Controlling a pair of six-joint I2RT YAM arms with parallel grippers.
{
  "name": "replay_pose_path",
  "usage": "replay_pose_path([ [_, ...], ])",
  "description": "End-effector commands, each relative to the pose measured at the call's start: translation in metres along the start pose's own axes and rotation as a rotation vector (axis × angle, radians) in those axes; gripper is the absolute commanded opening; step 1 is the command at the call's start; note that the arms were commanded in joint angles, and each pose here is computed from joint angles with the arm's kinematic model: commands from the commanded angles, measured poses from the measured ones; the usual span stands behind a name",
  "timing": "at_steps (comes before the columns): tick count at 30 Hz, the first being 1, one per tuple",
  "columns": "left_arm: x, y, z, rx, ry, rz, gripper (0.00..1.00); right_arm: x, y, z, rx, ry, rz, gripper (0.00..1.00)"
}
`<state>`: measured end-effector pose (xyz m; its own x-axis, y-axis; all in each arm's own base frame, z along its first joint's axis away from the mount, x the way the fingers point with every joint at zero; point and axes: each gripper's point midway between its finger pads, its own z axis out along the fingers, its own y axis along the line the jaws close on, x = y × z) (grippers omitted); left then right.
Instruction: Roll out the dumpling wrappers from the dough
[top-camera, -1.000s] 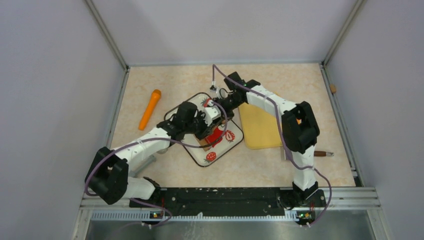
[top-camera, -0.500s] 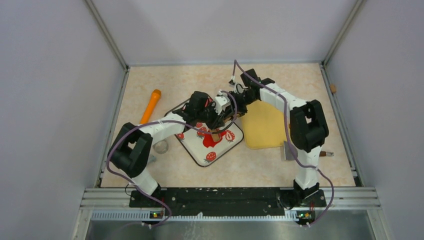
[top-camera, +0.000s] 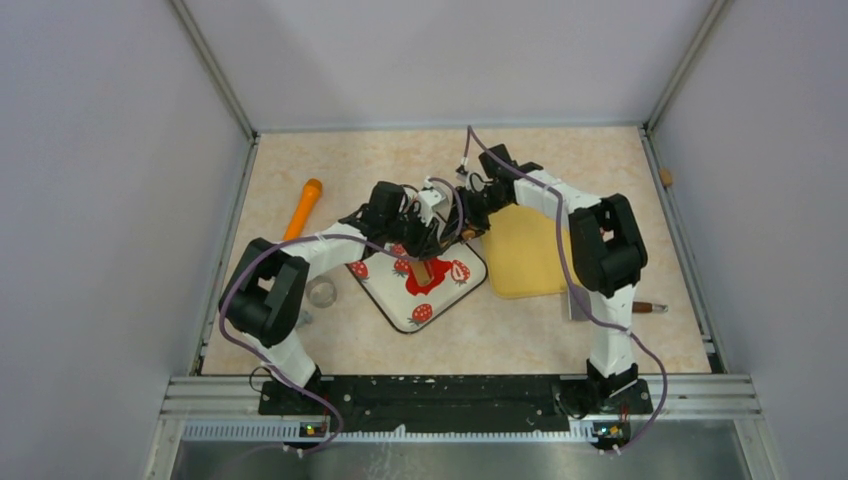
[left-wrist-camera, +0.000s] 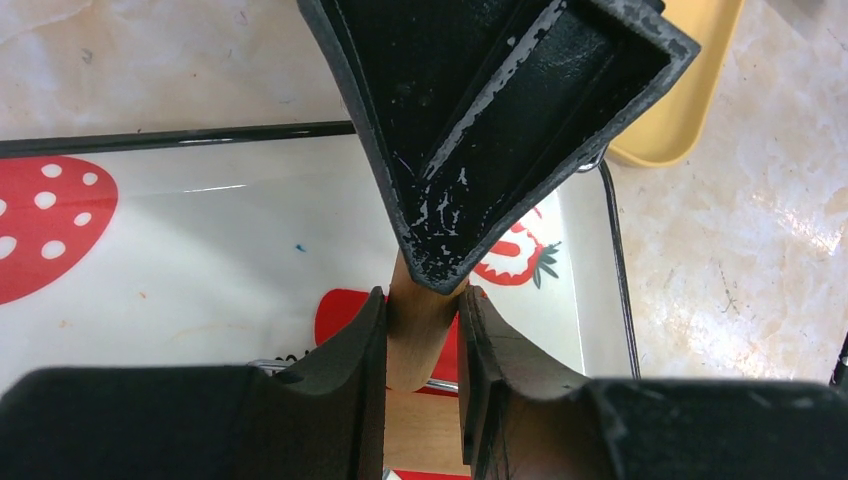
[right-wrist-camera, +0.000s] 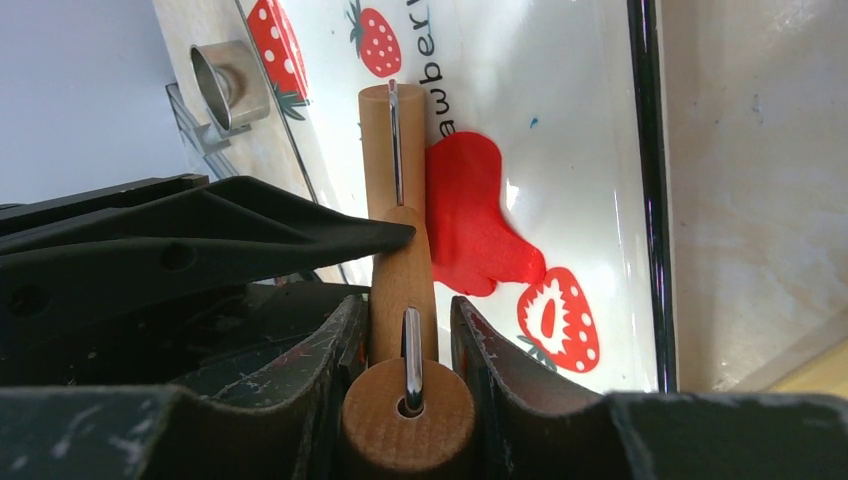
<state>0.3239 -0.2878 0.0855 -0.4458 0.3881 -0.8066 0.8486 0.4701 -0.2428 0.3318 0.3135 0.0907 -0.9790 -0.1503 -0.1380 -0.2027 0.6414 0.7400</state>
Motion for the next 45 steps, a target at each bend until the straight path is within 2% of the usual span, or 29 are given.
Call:
replay_pose_path([
  [1,-0.024,-0.014,-0.003,0.054,-0.099,-0.011,0.0,0.007,-0.029,0.038,0.104,0.014,-0.083,0.0],
  [11,-0.006,-0.015,-0.021,0.037,-0.064,0.011,0.0,-0.001,0.004,0.053,0.042,0.012,-0.164,0.0],
  [15,-0.024,-0.022,-0.035,0.041,-0.095,0.061,0.0,-0.008,0.034,0.046,-0.043,-0.009,-0.198,0.0],
  [18,-0.047,-0.035,-0.051,0.059,-0.135,0.072,0.0,-0.011,0.066,0.026,-0.131,-0.025,-0.254,0.0],
  [22,-0.072,-0.058,-0.059,0.097,-0.189,0.111,0.0,-0.006,0.086,0.0,-0.156,-0.044,-0.324,0.0],
  [27,-0.074,-0.082,-0.041,0.162,-0.189,0.104,0.0,0.006,0.078,-0.022,-0.124,-0.052,-0.306,0.0],
  [32,-0.065,-0.076,-0.015,0.148,-0.175,0.095,0.0,0.014,0.047,-0.026,-0.054,-0.047,-0.315,0.0],
  [38,-0.033,-0.052,0.004,0.079,-0.115,0.124,0.0,0.012,0.012,-0.003,0.013,-0.044,-0.314,0.0],
  [45,0.004,-0.054,-0.006,0.083,-0.046,0.091,0.0,0.02,-0.001,0.028,0.059,0.028,-0.346,0.0],
])
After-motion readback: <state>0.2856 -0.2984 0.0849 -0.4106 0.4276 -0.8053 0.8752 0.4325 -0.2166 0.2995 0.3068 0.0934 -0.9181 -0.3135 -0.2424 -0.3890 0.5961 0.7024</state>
